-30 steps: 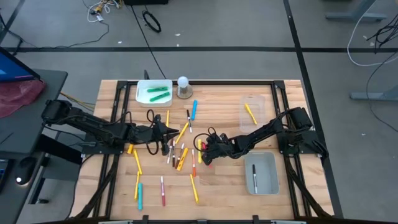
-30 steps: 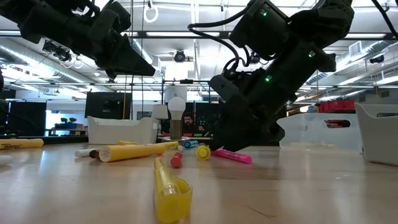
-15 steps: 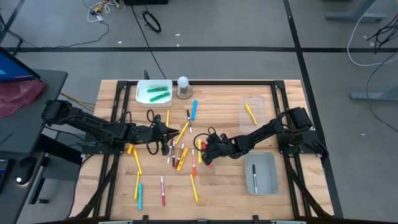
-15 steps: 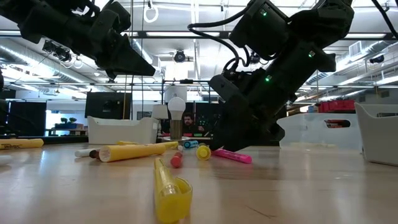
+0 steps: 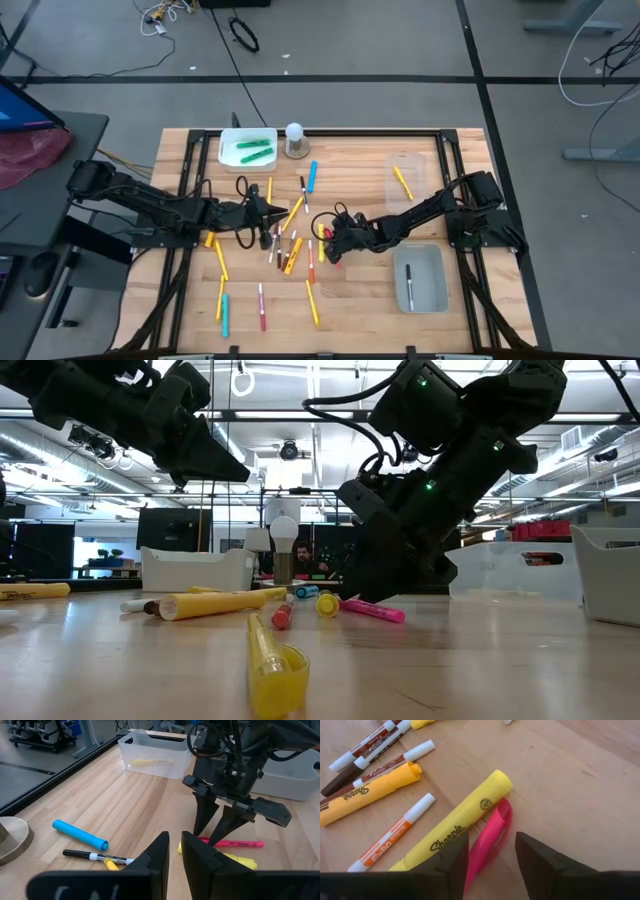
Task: Pick & Place Markers
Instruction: Put the pink pen into the transparent bin
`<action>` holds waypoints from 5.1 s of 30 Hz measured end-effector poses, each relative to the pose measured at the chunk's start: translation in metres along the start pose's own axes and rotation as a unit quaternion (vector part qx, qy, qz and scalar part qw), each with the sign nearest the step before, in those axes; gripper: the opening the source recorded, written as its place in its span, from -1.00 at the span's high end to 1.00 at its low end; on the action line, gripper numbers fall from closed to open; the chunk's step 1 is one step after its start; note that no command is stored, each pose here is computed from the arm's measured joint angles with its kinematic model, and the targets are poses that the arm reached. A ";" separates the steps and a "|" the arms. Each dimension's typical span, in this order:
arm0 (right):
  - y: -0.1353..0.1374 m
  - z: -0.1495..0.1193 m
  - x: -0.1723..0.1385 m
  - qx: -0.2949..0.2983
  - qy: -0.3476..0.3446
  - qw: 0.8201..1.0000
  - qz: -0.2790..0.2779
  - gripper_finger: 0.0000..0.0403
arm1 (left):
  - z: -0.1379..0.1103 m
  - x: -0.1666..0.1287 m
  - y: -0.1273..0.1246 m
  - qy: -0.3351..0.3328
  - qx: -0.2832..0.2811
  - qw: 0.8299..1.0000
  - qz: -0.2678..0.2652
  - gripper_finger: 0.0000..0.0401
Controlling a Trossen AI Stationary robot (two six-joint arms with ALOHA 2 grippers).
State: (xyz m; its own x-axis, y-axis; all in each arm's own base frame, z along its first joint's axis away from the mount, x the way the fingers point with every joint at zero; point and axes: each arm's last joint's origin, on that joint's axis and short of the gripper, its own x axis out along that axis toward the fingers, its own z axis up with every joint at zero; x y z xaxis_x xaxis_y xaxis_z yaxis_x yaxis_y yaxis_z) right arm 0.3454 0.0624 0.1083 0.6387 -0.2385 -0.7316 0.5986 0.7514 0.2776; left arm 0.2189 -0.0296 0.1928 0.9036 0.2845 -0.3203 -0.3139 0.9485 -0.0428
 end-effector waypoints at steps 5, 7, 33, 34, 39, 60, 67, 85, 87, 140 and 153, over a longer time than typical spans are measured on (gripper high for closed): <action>0.000 0.000 -0.001 0.000 0.000 1.000 0.000 0.18 | 0.000 0.000 0.000 0.000 0.000 1.000 0.000 0.72; 0.000 0.000 -0.001 0.000 0.000 1.000 0.000 0.18 | 0.000 0.000 0.000 0.000 0.000 1.000 0.000 0.72; 0.001 0.001 -0.002 0.001 -0.003 1.000 0.002 0.18 | 0.000 0.000 0.000 0.000 0.000 1.000 0.000 0.72; 0.001 0.001 -0.002 0.001 -0.003 1.000 0.002 0.18 | 0.000 0.000 0.000 0.000 0.000 1.000 0.000 0.72; 0.001 0.001 -0.002 0.001 -0.003 1.000 0.002 0.18 | 0.000 0.000 0.000 0.000 0.000 1.000 0.000 0.72; 0.003 0.001 -0.002 0.003 0.011 1.000 0.023 0.18 | 0.000 0.000 0.000 0.000 0.000 1.000 0.000 0.72; 0.005 -0.001 -0.002 0.001 0.015 1.000 0.027 0.18 | 0.000 0.000 0.000 0.000 0.000 1.000 0.000 0.72; 0.003 -0.011 -0.001 -0.063 0.044 0.997 0.009 0.18 | 0.000 0.000 0.000 0.000 -0.001 1.000 0.000 0.72; 0.002 -0.012 -0.001 -0.065 0.050 0.997 0.002 0.18 | 0.000 0.000 0.000 0.000 -0.001 1.000 0.000 0.72; -0.052 0.045 -0.161 -0.074 -0.048 0.978 -0.187 0.90 | -0.001 0.000 0.000 0.004 0.000 1.000 0.001 0.72; -0.172 0.062 -0.133 0.034 0.061 0.964 -0.258 0.89 | -0.001 0.000 0.000 0.005 0.001 1.000 0.001 0.72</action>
State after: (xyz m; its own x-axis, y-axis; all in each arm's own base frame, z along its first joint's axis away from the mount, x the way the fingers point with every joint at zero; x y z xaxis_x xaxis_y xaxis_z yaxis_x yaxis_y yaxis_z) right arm 0.1874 -0.0736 0.1967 0.1884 -0.4924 -0.8498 0.8543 0.5089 -0.1055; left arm 0.2185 -0.0295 0.1918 0.8999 0.2853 -0.3298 -0.3156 0.9480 -0.0411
